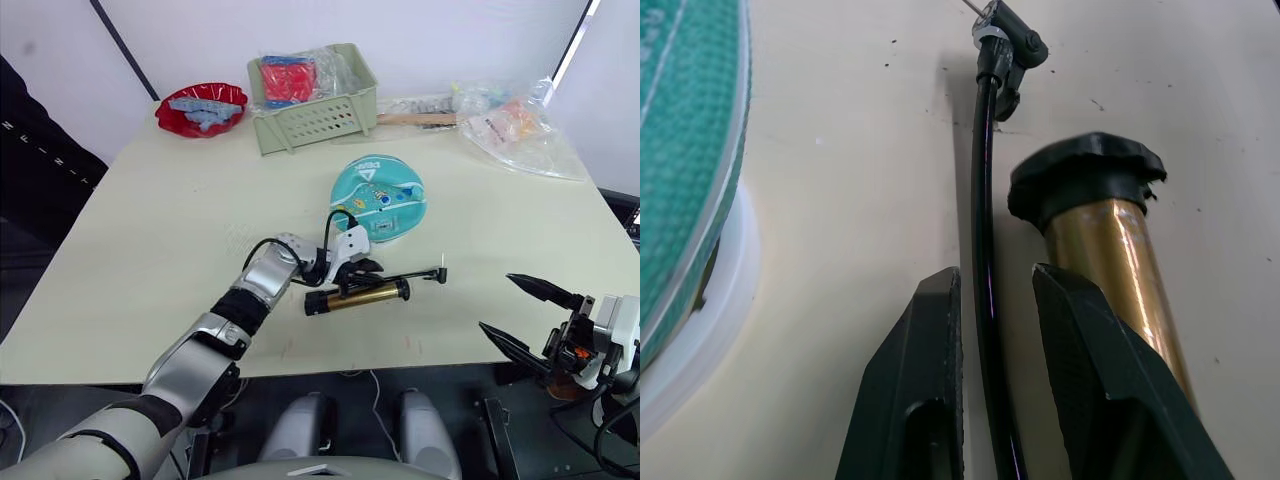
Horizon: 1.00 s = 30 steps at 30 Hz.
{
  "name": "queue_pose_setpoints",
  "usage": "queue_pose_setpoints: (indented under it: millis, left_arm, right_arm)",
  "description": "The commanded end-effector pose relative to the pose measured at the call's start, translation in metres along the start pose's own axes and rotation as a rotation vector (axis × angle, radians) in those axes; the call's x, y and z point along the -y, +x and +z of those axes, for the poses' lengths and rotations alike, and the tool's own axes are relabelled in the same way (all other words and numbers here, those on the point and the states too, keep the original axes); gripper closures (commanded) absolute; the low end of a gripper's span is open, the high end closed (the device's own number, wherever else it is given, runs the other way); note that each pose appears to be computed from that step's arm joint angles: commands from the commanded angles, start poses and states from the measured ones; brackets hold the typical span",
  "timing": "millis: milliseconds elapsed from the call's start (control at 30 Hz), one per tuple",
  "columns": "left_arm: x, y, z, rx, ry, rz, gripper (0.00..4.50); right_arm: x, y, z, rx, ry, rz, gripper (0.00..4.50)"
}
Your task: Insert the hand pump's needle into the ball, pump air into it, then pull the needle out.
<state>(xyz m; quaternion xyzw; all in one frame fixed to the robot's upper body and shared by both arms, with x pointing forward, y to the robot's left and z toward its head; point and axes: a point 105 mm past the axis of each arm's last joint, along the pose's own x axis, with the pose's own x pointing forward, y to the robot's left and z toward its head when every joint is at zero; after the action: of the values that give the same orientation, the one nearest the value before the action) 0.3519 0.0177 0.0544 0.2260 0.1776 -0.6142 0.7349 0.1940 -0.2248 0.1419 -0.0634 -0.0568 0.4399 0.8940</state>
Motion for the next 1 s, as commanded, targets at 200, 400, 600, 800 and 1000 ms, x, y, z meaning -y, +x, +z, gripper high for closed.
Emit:
queue_pose_setpoints:
  millis: [200,400,600,800,1000]
  left_arm:
    - [0.003,0.023,0.007,-0.044,0.038,0.016,3.27]
    - [0.008,0.038,0.010,-0.073,0.032,0.011,3.27]
    - [0.016,0.049,0.009,-0.086,0.020,-0.012,3.27]
    - [0.016,0.050,0.010,-0.081,0.011,-0.015,3.71]
    - [0.017,0.049,0.014,-0.051,0.005,-0.026,4.46]
  right_arm:
    - [0.003,-0.008,-0.001,-0.049,-0.018,-0.028,0.00]
    - [0.007,-0.013,-0.004,-0.091,0.004,-0.056,0.00]
    - [0.007,-0.018,-0.007,-0.101,0.004,-0.061,0.00]
    - [0.006,-0.019,-0.010,-0.101,0.001,-0.057,0.00]
    - [0.006,-0.019,-0.011,-0.099,0.001,-0.055,0.00]
